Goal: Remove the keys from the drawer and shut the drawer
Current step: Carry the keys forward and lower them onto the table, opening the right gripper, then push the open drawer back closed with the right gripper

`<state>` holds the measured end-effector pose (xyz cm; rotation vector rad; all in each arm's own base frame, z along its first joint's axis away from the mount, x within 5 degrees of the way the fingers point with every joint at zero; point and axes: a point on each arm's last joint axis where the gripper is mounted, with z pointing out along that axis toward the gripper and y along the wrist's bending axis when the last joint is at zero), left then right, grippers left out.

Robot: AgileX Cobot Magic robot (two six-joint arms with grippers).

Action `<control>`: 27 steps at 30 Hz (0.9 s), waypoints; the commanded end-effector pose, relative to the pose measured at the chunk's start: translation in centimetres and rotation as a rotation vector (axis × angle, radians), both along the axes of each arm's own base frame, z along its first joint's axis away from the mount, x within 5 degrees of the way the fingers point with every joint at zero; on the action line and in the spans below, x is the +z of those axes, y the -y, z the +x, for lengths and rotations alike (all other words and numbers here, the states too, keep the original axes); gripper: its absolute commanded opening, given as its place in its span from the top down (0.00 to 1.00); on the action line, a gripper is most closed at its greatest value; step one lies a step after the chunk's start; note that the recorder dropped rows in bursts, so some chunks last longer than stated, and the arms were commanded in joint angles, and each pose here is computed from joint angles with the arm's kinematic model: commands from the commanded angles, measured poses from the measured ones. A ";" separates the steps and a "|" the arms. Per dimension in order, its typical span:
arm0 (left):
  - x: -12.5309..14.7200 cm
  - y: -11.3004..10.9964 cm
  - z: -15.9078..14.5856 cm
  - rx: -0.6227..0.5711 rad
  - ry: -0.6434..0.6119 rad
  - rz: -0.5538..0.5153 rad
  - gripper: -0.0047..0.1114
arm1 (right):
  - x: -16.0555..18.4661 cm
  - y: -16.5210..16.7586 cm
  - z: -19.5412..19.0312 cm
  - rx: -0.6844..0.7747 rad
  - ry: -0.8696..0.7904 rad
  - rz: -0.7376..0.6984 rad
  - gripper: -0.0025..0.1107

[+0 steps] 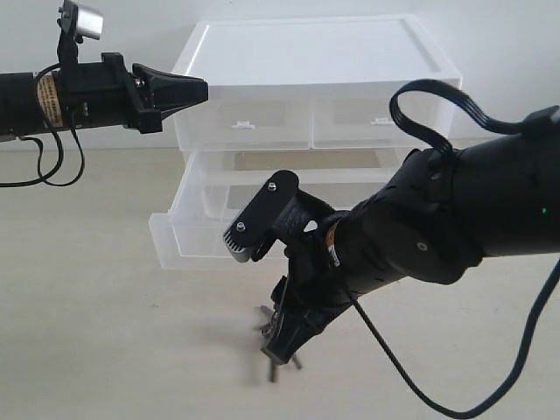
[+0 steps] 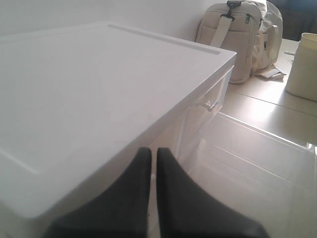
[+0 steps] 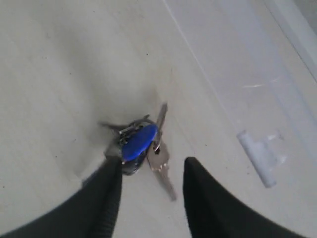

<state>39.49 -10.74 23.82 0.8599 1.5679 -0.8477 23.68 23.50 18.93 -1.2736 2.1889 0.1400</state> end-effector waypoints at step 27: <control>0.4 0.0 0.0 0.009 0.004 -0.007 0.92 | 0.6 4.2 4.2 -0.179 0.082 0.053 0.98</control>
